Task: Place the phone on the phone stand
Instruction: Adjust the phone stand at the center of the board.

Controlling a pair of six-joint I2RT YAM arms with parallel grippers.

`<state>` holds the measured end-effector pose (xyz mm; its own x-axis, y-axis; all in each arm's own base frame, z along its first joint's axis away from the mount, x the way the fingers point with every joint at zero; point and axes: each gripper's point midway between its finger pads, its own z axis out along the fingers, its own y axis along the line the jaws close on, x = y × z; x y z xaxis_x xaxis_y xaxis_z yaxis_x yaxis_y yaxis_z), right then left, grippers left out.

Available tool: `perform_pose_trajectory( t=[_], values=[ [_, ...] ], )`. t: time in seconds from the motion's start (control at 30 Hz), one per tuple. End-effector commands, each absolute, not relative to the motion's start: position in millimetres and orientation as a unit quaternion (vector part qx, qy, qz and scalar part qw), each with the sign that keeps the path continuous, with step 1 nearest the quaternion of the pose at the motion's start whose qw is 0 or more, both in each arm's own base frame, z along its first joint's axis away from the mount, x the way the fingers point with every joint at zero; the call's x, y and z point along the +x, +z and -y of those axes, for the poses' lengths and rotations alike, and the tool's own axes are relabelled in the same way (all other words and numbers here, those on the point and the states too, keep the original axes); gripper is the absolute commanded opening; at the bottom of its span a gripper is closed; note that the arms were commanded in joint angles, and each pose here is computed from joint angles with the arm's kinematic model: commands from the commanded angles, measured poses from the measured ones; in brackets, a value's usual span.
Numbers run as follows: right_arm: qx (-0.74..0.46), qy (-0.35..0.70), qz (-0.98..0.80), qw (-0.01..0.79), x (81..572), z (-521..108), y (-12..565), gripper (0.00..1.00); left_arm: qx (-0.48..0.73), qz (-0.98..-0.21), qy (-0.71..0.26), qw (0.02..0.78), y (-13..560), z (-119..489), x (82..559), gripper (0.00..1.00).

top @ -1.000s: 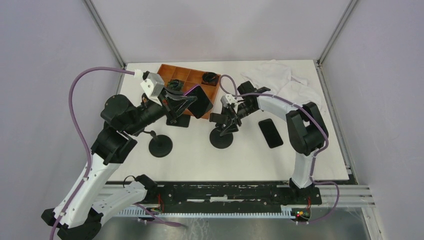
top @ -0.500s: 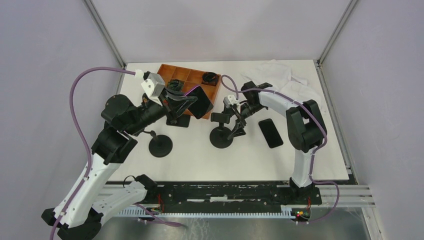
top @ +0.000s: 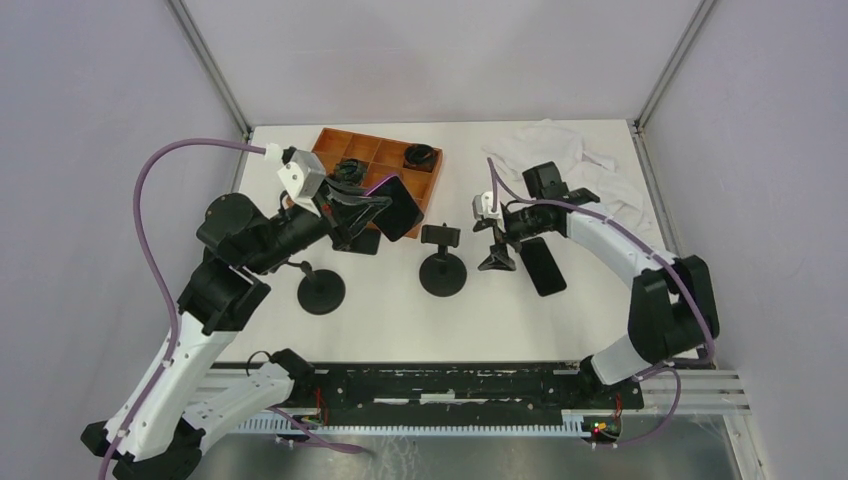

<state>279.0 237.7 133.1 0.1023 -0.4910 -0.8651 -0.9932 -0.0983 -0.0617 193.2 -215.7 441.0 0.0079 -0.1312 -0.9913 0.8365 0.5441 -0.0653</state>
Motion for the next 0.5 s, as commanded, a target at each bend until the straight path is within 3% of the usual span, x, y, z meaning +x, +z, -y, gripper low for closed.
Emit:
perform_pose_trajectory(
  t=[0.0, 0.27, 0.47],
  values=[
    [-0.643, 0.266, -0.598, 0.398, 290.1, -209.7, 153.7, 0.98, 0.295, -0.556, -0.354, 0.692, 473.0, 203.0, 187.5, 0.02],
    [-0.550, 0.154, -0.660, 0.488, 288.8, -170.4, 213.2, 0.98, 0.285, -0.553, -0.322, 0.714, 465.7, 195.5, 197.8, 0.02],
    [-0.487, 0.227, -0.658, 0.527, 264.5, -183.4, 257.8, 0.98, 0.269, -0.536, -0.306, 0.739, 477.6, 186.0, 198.6, 0.02]
  ],
)
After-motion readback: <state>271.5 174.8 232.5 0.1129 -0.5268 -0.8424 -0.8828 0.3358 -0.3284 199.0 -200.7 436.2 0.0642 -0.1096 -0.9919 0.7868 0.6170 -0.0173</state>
